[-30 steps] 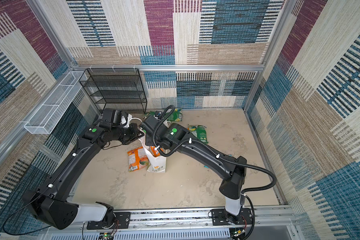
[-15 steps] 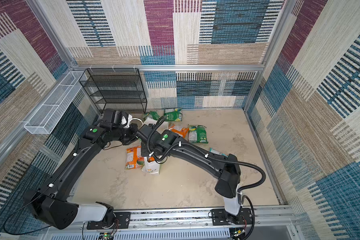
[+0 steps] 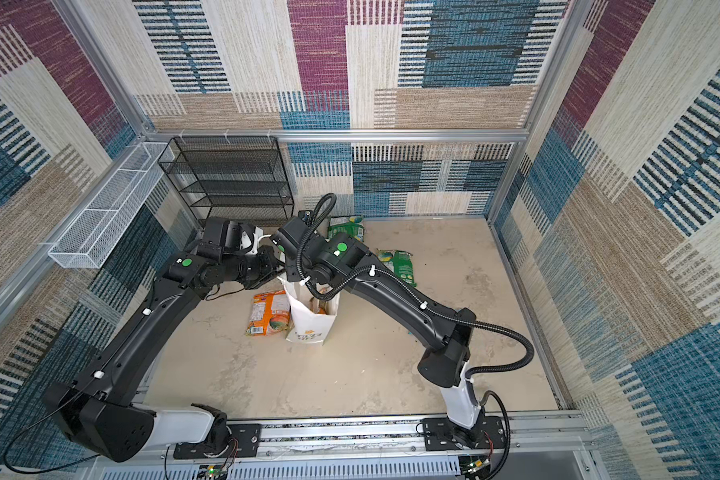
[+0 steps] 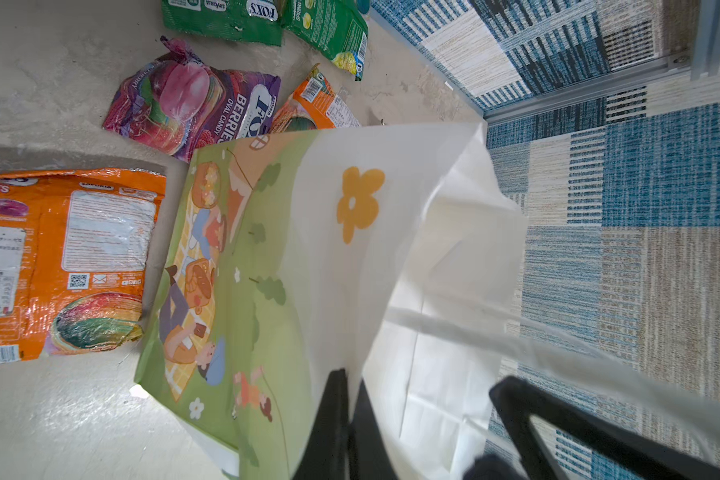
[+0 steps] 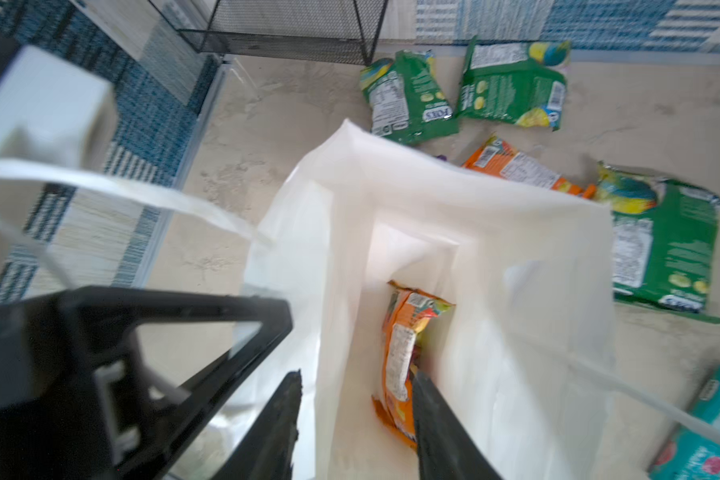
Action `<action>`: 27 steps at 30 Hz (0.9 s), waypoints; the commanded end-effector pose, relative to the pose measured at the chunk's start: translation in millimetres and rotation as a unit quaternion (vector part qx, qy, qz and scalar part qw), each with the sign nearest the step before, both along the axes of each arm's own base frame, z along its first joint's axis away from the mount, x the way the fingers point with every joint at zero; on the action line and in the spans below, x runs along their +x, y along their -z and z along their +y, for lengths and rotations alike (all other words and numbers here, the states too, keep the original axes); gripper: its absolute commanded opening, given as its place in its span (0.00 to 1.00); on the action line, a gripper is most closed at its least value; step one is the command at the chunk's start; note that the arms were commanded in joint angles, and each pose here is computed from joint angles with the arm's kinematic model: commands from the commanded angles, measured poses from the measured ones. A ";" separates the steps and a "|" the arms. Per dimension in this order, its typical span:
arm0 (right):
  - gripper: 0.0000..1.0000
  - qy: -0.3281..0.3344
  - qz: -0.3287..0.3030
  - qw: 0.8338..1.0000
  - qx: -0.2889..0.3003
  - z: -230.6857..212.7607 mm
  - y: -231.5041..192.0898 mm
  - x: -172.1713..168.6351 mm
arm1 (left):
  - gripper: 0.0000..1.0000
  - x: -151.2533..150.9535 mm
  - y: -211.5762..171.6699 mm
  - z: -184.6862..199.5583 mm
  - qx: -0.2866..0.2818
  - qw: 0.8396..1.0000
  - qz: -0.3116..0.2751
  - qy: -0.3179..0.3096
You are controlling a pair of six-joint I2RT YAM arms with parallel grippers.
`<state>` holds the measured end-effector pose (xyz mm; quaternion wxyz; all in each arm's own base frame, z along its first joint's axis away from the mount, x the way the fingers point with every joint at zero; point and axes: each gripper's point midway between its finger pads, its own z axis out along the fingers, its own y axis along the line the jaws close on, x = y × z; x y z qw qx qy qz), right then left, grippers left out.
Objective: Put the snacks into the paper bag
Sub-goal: 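Lower the orange packet into the bag and open the right gripper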
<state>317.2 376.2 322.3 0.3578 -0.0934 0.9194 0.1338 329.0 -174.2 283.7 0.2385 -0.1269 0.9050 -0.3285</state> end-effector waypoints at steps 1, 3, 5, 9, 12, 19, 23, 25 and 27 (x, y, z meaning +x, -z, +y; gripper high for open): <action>0.52 -0.013 -0.046 0.999 -0.023 -14.3 -34.8 0.0 | 0.00 2.8 -8.6 0.5 0.002 1.000 -0.019 0.001; 0.61 -0.023 -0.078 0.997 0.008 -17.5 -69.0 -2.2 | 0.00 3.5 -7.2 3.9 0.010 1.000 -0.019 -0.006; 0.69 -0.014 -0.109 0.994 0.026 -32.6 -96.9 -5.2 | 0.00 4.3 -5.1 4.9 0.013 1.000 -0.017 -0.009; 0.77 0.024 -0.119 0.992 0.020 -75.4 -104.4 -7.6 | 0.00 4.8 -3.5 3.2 0.013 1.000 -0.014 -0.006; 0.81 0.064 -0.102 0.993 -0.005 -107.4 -84.4 -9.8 | 0.00 4.6 -5.9 6.5 0.024 0.999 -0.019 -0.008; 0.82 0.035 -0.060 0.997 0.040 -100.5 -36.8 -22.2 | 0.00 3.8 -11.9 8.9 0.039 0.999 -0.029 -0.011; 0.53 0.012 -0.052 0.996 0.074 -86.9 -31.2 -22.8 | 0.00 5.1 -9.6 6.9 0.042 0.999 -0.024 -0.009; 0.34 0.013 -0.058 0.995 0.081 -86.3 -34.9 -19.5 | 0.00 5.5 -7.7 3.7 0.040 0.999 -0.020 -0.005; 0.17 0.022 -0.067 0.994 0.079 -91.7 -38.8 -13.5 | 0.00 5.2 -9.3 -0.4 0.034 0.999 -0.019 0.000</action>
